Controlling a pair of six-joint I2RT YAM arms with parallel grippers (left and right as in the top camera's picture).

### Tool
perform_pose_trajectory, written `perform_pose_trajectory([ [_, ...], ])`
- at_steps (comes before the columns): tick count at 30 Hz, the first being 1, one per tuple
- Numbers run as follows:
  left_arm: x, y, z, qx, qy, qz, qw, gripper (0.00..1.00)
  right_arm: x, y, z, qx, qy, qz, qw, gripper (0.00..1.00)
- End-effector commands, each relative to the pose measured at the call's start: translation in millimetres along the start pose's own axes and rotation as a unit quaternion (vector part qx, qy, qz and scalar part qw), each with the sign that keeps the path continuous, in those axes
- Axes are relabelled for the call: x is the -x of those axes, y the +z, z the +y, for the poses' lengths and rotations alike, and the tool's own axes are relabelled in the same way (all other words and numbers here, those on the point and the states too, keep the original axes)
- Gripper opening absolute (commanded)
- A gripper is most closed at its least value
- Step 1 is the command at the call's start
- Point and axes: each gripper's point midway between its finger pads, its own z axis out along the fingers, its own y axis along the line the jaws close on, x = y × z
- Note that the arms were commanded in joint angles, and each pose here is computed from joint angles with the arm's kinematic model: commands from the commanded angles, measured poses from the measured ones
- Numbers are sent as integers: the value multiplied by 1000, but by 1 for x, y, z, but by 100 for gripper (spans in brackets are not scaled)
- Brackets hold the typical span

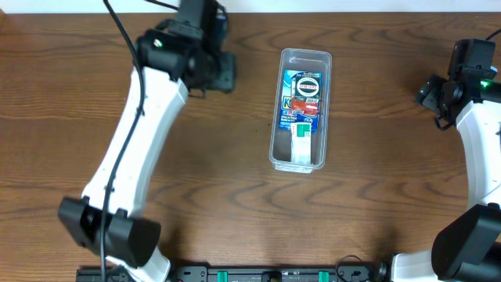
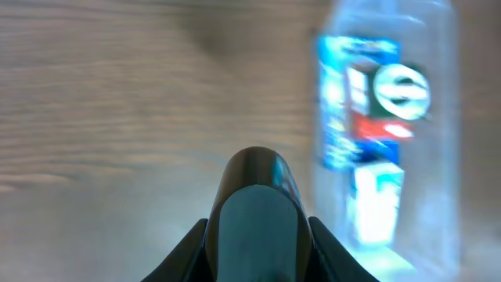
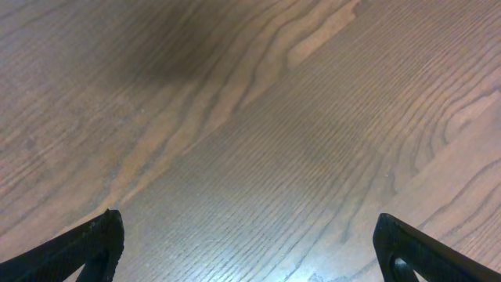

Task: Pack container
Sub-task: 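Close the left gripper on the bottle and lift it toward the container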

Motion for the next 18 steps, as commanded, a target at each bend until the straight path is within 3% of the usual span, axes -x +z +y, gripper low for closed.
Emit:
perform_pose_trajectory([
  [1,-14,-12,-37,-30,-11,7,999,27,-1,3,-3,-7,6,2,1000,99],
  [8,-48,4,-87,-44,9,53,998,27,-1,3,-3,-7,6,2,1000,99],
  [18,-73,61,-109,-24,17,114,993,27,-1,3,-3,-7,6,2,1000,99],
])
